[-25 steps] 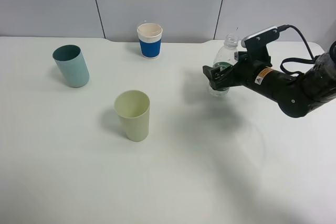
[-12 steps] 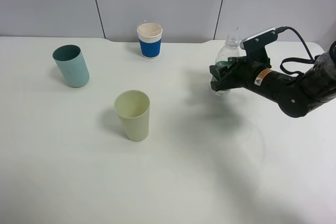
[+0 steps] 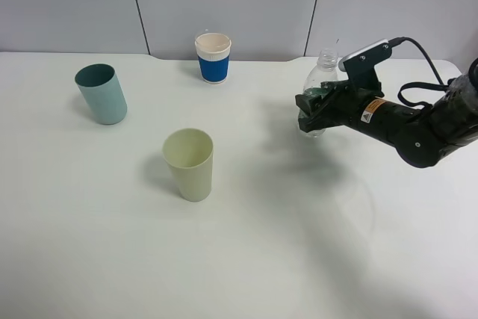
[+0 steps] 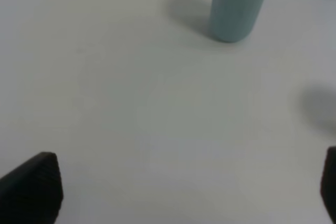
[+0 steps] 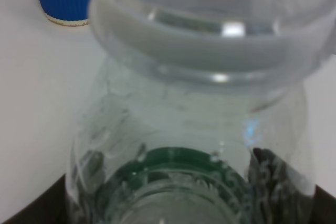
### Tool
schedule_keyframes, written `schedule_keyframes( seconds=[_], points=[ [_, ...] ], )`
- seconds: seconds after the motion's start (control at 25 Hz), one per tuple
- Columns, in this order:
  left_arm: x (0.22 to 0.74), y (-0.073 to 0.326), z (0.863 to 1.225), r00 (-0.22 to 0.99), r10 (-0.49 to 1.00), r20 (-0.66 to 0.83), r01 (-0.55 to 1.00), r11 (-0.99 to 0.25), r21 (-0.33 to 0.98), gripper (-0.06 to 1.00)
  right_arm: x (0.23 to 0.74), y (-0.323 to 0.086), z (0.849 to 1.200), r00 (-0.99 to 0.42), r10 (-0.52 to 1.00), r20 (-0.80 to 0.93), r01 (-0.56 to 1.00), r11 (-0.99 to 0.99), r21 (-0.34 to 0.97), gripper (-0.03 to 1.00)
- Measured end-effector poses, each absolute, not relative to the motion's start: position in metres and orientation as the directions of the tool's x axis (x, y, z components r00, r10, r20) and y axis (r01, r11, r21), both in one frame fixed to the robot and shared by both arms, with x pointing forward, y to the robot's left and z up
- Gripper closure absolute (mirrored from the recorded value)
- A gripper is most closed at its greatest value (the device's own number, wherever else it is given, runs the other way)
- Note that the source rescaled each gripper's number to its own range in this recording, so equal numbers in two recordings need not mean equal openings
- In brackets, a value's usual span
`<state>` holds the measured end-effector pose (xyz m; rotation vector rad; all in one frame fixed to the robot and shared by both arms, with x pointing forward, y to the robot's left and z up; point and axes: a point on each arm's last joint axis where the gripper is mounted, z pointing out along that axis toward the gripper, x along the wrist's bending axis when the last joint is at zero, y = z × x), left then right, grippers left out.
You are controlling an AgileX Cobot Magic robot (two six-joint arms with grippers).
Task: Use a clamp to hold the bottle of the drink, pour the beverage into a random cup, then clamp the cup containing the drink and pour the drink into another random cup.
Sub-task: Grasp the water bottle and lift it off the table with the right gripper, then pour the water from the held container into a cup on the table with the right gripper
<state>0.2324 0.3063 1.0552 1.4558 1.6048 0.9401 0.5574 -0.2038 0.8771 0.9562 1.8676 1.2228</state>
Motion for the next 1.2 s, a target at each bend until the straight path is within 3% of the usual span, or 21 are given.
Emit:
schedule_keyframes(
  seconds=[0.32, 0.8, 1.2],
  points=[
    [0.232, 0.306, 1.055, -0.061, 0.996, -0.058, 0.437, 0.079, 0.896, -0.06, 0.551, -0.191, 0.889, -0.520, 0.841, -0.152, 0.228, 0.307, 0.924, 0.96],
    [0.232, 0.306, 1.055, -0.061, 0.996, -0.058, 0.437, 0.079, 0.896, -0.06, 0.552, -0.187, 0.933, -0.518, 0.842, -0.148, 0.285, 0.333, 0.899, 0.96],
    [0.232, 0.306, 1.055, -0.061, 0.996, -0.058, 0.437, 0.079, 0.896, -0.06, 0.560, -0.131, 0.970, -0.674, 0.689, -0.269, 0.160, 0.491, 0.857, 0.96]
  ],
)
